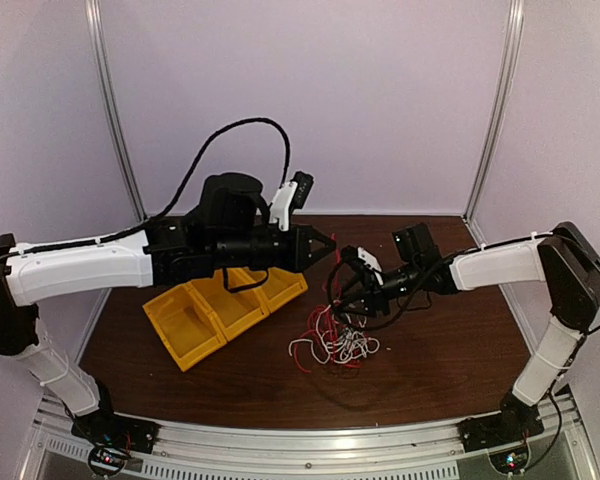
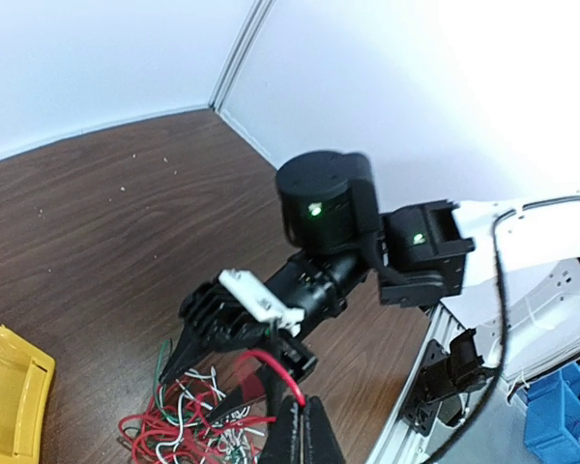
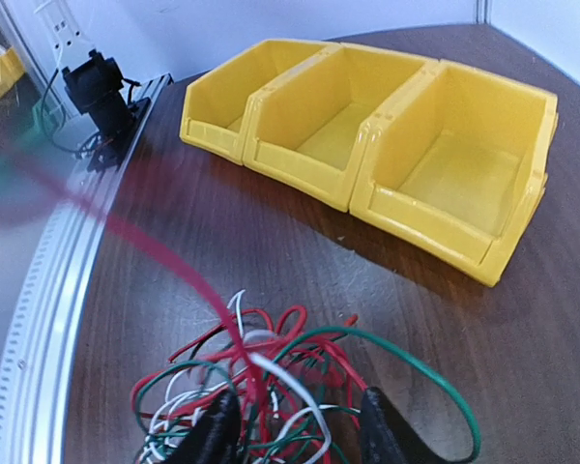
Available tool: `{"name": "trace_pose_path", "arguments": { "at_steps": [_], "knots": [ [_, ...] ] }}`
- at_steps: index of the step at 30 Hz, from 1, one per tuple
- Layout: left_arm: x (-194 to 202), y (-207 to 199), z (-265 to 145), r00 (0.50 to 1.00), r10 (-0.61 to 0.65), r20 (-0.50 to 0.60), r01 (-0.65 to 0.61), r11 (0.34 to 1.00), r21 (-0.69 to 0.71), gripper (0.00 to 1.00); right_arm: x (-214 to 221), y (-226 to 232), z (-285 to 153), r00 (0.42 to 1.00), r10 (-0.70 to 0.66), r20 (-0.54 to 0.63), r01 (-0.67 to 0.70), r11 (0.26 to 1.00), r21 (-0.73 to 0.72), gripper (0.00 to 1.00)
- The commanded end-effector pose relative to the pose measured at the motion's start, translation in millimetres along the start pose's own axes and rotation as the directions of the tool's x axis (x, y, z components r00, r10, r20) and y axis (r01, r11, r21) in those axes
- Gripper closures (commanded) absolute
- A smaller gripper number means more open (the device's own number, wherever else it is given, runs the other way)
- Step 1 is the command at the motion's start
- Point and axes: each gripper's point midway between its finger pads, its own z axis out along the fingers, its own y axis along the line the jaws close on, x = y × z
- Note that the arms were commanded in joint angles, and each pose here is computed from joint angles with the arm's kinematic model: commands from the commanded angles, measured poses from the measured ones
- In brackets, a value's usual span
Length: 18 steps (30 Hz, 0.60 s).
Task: Untangle the cables
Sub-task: Untie one of the twisted cables from the tangled cable pile.
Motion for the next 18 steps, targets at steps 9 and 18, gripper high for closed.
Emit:
{"name": "trace_pose_path", "arguments": {
  "at_steps": [9, 18],
  "knots": [
    [-97, -28, -80, 0.957, 0.095, 0.275, -0.084, 0.995, -0.053, 1.0, 25, 0, 10, 0.995, 0.099, -0.028, -0.1, 0.993, -0.058, 0.9],
    [-164, -48, -168, 0.886, 0.212, 0.412, -0.153, 0.973, -0.173, 1.0, 36, -28, -4, 0.988, 0.149, -0.045, -0.146, 0.988, 0.05, 0.94]
  ]
}}
